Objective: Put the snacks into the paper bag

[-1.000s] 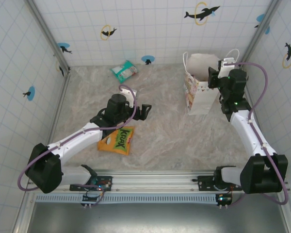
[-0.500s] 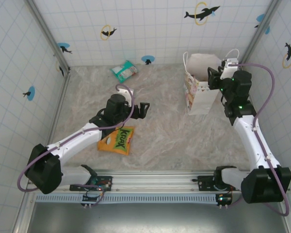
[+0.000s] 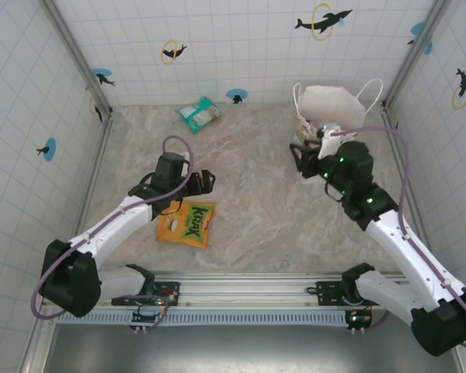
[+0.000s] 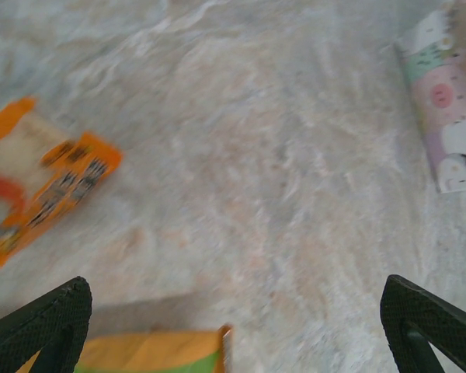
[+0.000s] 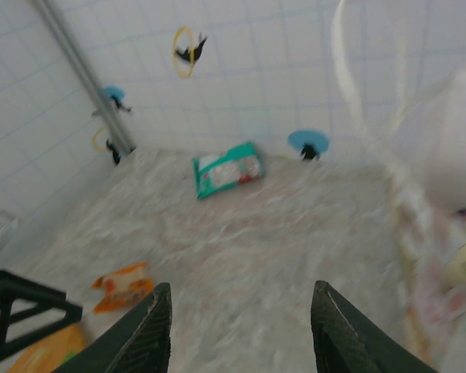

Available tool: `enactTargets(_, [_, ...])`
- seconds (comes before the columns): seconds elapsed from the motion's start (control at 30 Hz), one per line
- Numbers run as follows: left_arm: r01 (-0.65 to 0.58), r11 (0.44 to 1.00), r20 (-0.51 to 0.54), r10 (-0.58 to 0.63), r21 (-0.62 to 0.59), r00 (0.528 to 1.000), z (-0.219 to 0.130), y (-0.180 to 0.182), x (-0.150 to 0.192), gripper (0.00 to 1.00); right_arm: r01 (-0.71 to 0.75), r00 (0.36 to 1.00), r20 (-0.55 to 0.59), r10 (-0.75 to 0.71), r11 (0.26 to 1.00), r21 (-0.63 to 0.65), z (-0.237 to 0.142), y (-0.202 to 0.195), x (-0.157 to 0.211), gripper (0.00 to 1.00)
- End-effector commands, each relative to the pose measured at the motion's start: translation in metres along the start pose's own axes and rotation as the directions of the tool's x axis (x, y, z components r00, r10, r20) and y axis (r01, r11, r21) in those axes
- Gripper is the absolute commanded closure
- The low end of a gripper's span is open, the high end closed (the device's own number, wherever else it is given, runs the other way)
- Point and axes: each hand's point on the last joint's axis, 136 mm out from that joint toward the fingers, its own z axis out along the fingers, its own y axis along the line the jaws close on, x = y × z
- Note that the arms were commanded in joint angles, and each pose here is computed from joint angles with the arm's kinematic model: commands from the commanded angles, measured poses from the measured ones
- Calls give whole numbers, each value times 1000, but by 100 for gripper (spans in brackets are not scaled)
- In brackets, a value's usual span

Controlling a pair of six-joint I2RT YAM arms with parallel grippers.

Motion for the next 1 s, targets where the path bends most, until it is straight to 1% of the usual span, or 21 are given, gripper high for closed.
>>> enactTargets(0.0, [123,986,-80,-133,-112,988,-13,42,34,3,-52,994,-90,54,998,22,0,11,42,50])
enactTargets(0.1, [177,969,-82,-193,-170,978,-21,64,48,2,-75,988,-137,73,997,-12,1,31,68,50])
enactTargets(0.27, [227,944,-104,-257,-239,961,-26,85,70,3,-81,981,-178,74,996,-34,-1,53,98,49])
enactTargets(0.37, [240,937,-131,-279,-255,951,-24,92,86,2,-89,980,-182,77,994,-60,-2,63,106,49])
enactTargets(0.5, [265,933,-178,-311,-243,934,-17,93,105,2,-90,979,-189,75,993,-71,-4,69,110,49])
enactTargets(0.57, [286,932,-190,-329,-223,925,-13,91,111,3,-96,979,-189,80,992,-77,-5,71,111,49])
enactTargets(0.73, [355,926,-237,-376,-126,896,-2,75,124,7,-114,975,-202,95,990,-83,-5,71,118,48])
enactTargets(0.93, [331,943,-282,-327,-36,902,9,42,124,7,-132,971,-210,113,988,-78,-7,69,125,48])
enactTargets(0.97, [310,951,-310,-296,-4,904,12,29,128,8,-135,971,-208,116,988,-79,-8,69,125,48])
